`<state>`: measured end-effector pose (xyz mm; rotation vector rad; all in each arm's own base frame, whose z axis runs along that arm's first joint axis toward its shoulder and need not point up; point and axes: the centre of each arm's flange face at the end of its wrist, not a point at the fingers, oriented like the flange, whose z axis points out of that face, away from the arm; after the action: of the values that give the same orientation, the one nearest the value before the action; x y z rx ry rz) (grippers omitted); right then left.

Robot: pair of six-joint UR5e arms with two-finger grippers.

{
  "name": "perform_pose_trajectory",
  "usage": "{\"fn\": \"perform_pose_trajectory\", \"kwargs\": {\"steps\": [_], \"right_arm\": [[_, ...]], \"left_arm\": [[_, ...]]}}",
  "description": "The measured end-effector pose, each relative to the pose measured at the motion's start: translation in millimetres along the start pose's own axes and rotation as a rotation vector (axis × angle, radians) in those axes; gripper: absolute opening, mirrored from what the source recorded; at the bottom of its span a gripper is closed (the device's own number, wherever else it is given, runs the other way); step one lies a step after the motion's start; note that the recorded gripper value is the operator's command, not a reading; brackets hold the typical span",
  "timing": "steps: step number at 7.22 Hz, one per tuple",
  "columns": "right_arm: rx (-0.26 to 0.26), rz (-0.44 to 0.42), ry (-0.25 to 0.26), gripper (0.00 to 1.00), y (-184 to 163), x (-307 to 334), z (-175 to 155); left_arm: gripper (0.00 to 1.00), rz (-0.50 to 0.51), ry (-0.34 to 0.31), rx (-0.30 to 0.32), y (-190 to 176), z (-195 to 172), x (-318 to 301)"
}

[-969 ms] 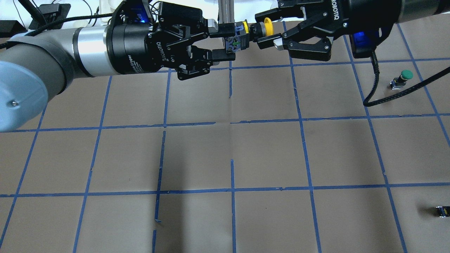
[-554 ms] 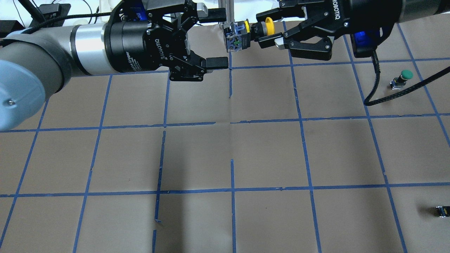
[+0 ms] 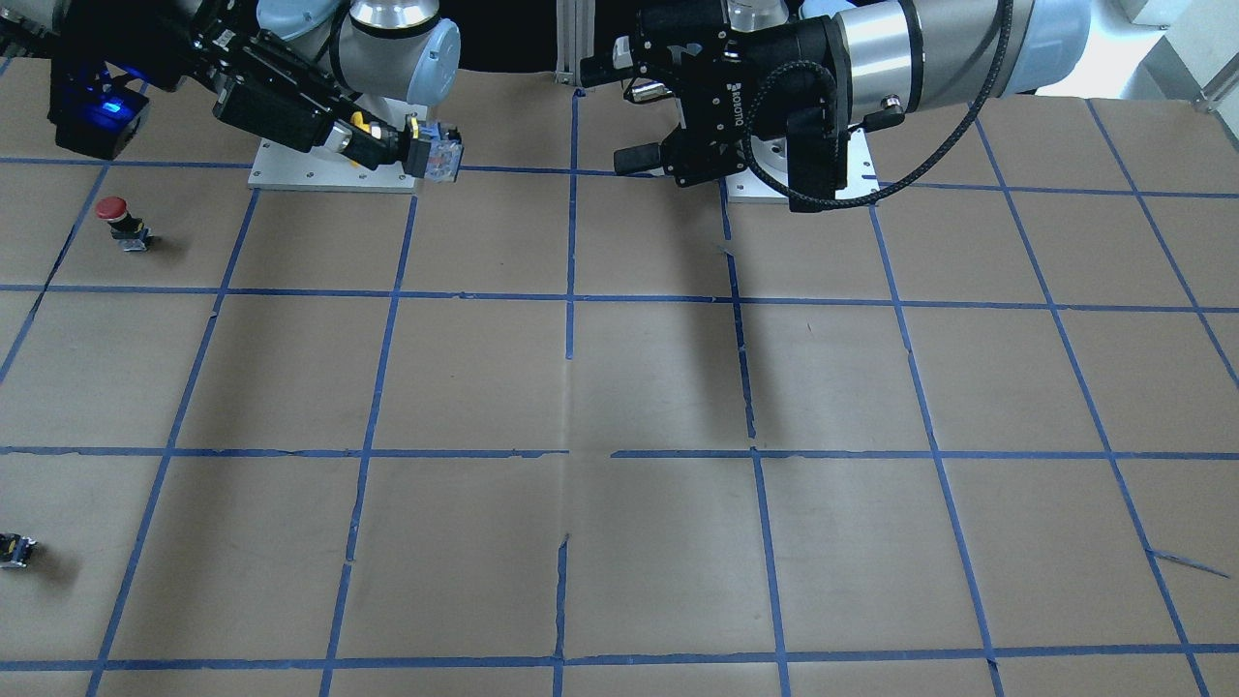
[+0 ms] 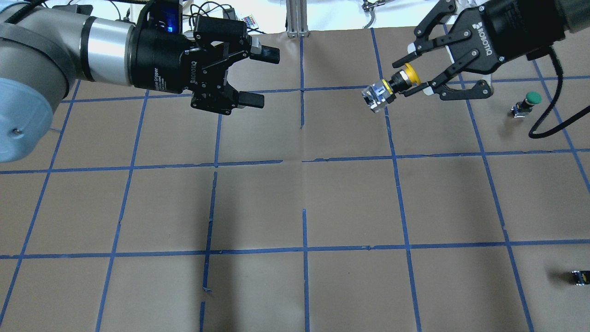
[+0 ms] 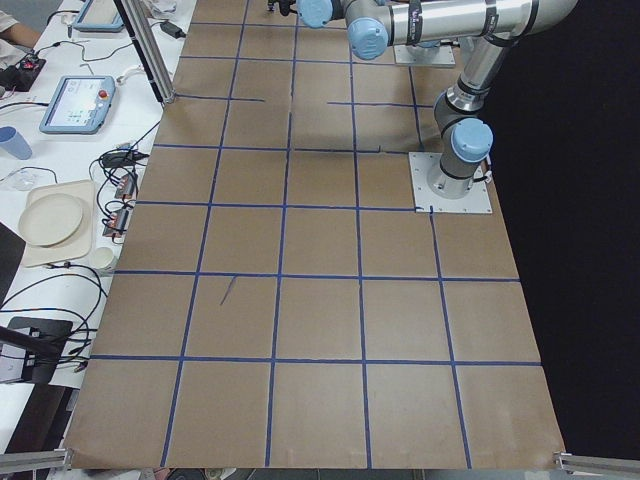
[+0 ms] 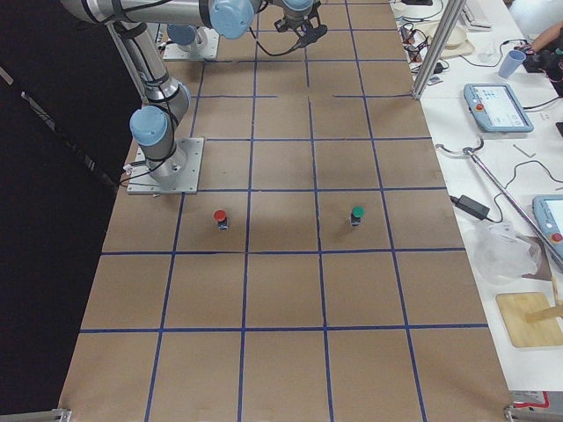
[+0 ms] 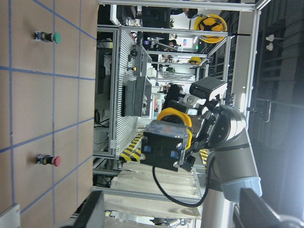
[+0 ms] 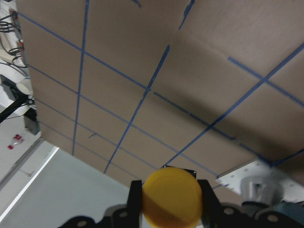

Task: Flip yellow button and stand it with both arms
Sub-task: 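Carry the button down with the right gripper while the left gripper withdraws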

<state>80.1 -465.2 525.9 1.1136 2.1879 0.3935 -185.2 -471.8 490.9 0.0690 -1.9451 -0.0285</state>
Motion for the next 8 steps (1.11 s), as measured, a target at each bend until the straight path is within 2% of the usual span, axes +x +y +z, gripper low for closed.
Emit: {"fn": "perform_pose_trajectory", "kwargs": {"steps": [1,2,3,4,5,6,8], "right_arm": [[0.064,-0.148,0.096,0.19,-13,12,-4],[0.109,-0.34,0.21,0.16,-31,29,-13],[0.118,-0.561,0.337,0.13,-50,48,-22],[0.101,-0.758,0.468,0.13,-71,66,-29],[0.082,-0.911,0.562,0.12,-92,82,-35],[0.065,-1.055,0.607,0.11,-115,98,-39],[0.061,-1.35,0.662,0.1,-160,137,-40]], "left_arm": [[0.99,0.001,-0.053,0.013,-11,-7,10],[0.99,0.015,-0.17,0.023,-25,-16,17],[0.99,0.029,-0.32,0.027,-38,-26,18],[0.99,0.042,-0.468,0.027,-44,-33,16],[0.99,0.058,-0.604,0.027,-46,-40,16],[0.99,0.074,-0.74,0.029,-45,-48,15],[0.99,0.092,-1.017,0.004,-39,-58,10]]}}
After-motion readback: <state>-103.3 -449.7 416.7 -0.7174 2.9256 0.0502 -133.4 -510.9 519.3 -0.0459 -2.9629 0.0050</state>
